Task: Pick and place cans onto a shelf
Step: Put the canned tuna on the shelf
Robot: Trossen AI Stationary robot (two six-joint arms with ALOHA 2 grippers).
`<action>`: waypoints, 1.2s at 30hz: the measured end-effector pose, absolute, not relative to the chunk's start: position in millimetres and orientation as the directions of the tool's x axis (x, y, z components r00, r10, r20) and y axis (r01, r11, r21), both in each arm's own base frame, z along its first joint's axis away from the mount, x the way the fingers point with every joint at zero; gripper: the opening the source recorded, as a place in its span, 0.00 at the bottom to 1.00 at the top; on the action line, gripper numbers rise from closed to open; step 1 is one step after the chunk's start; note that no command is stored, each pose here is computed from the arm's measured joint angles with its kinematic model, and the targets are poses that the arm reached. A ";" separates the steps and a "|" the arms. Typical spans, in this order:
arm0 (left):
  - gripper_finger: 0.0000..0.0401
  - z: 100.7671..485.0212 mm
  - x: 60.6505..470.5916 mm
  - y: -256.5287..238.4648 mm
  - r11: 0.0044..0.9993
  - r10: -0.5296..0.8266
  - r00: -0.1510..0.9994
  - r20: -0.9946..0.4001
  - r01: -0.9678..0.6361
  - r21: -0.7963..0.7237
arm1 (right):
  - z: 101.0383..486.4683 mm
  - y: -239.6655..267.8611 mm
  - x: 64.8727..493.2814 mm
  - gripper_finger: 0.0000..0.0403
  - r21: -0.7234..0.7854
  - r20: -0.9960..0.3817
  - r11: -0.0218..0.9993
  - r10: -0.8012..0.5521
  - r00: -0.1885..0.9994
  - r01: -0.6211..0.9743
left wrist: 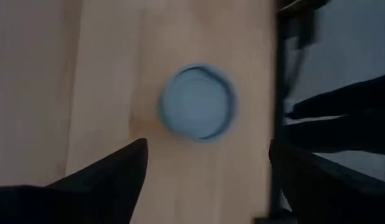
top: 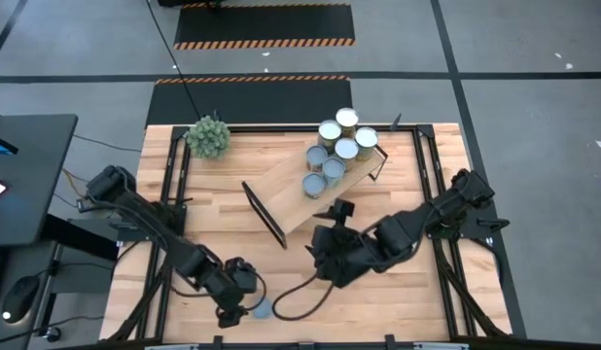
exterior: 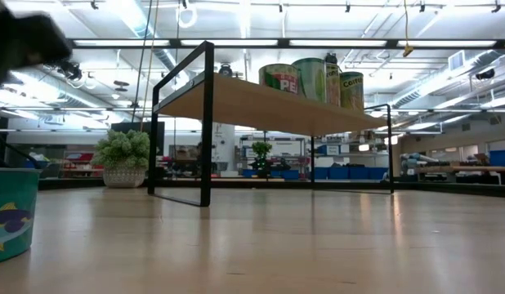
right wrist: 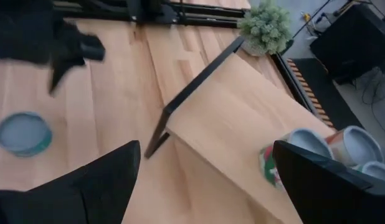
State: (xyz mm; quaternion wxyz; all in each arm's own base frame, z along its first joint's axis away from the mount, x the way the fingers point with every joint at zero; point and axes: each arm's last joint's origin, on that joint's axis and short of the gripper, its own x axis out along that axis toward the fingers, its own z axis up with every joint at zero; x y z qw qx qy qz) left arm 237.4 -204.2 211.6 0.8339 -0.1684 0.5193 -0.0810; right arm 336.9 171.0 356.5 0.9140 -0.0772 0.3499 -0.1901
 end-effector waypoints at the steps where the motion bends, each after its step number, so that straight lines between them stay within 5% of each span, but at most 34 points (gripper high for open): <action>1: 0.85 205.7 238.8 -205.4 0.936 -0.295 0.435 -0.851 -0.046 -0.348 | 356.5 174.9 334.7 0.93 -0.261 -0.610 0.918 -0.396 0.687 0.298; 10: 0.86 164.8 228.2 -226.8 0.982 -0.187 0.330 -0.925 0.049 -0.181 | 356.9 196.5 321.7 0.93 -0.192 -0.588 0.923 -0.381 0.714 0.335; 25: 0.86 152.1 234.7 -247.8 0.991 -0.107 0.546 -0.831 0.126 -0.045 | 356.9 198.2 320.9 0.93 -0.154 -0.590 0.923 -0.373 0.716 0.354; 36: 0.86 136.5 244.7 -253.2 0.992 -0.109 0.584 -0.805 0.120 -0.047 | 356.9 198.4 321.1 0.93 -0.146 -0.591 0.923 -0.370 0.717 0.356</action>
